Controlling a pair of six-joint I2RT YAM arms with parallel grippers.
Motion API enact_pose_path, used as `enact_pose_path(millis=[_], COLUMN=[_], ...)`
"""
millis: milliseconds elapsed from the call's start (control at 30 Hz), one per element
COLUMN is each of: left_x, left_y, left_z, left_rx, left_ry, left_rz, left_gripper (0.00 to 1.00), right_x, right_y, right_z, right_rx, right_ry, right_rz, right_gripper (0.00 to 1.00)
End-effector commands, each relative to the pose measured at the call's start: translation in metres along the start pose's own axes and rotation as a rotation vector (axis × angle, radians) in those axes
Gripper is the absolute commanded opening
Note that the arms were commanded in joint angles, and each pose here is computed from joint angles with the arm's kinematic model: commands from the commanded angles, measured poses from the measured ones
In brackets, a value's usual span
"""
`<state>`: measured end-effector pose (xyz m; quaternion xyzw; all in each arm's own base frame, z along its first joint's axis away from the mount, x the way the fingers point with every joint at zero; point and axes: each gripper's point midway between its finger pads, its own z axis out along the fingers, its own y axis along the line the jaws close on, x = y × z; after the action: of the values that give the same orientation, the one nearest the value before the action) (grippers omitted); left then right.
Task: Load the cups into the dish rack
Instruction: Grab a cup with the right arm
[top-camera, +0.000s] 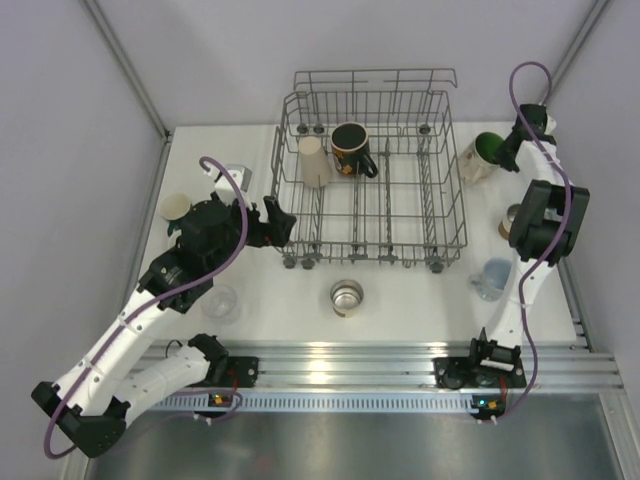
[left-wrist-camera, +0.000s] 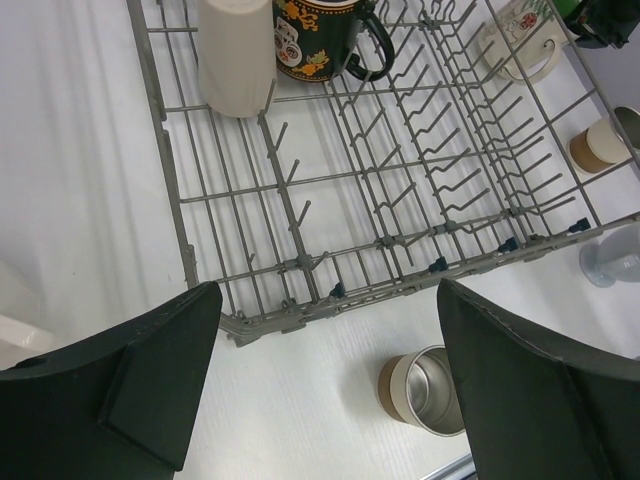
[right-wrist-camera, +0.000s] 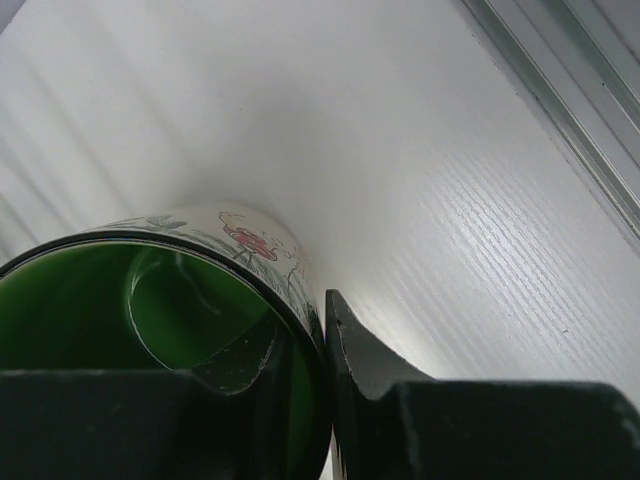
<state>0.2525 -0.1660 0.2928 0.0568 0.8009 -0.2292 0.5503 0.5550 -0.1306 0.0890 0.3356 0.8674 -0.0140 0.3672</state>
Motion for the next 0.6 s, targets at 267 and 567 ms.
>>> enact_pose_path(millis=[267, 567], left_x=[-0.026, -0.045], left_y=[-0.022, -0.063], left_z=[-0.007, -0.02], left_rx=[0.092, 0.284], left_ry=[-0.073, -0.05], left_rz=[-0.052, -0.088], left_gripper=[0.98, 0.96], right_x=[-0.135, -0.16], right_y=[0.02, 0.05], right_z=[-0.139, -0.26], right_rx=[-0.133, -0.413], right_ry=[-0.397, -0.559], right_rz=[0.127, 0.181], right_gripper=[0.0, 0.0])
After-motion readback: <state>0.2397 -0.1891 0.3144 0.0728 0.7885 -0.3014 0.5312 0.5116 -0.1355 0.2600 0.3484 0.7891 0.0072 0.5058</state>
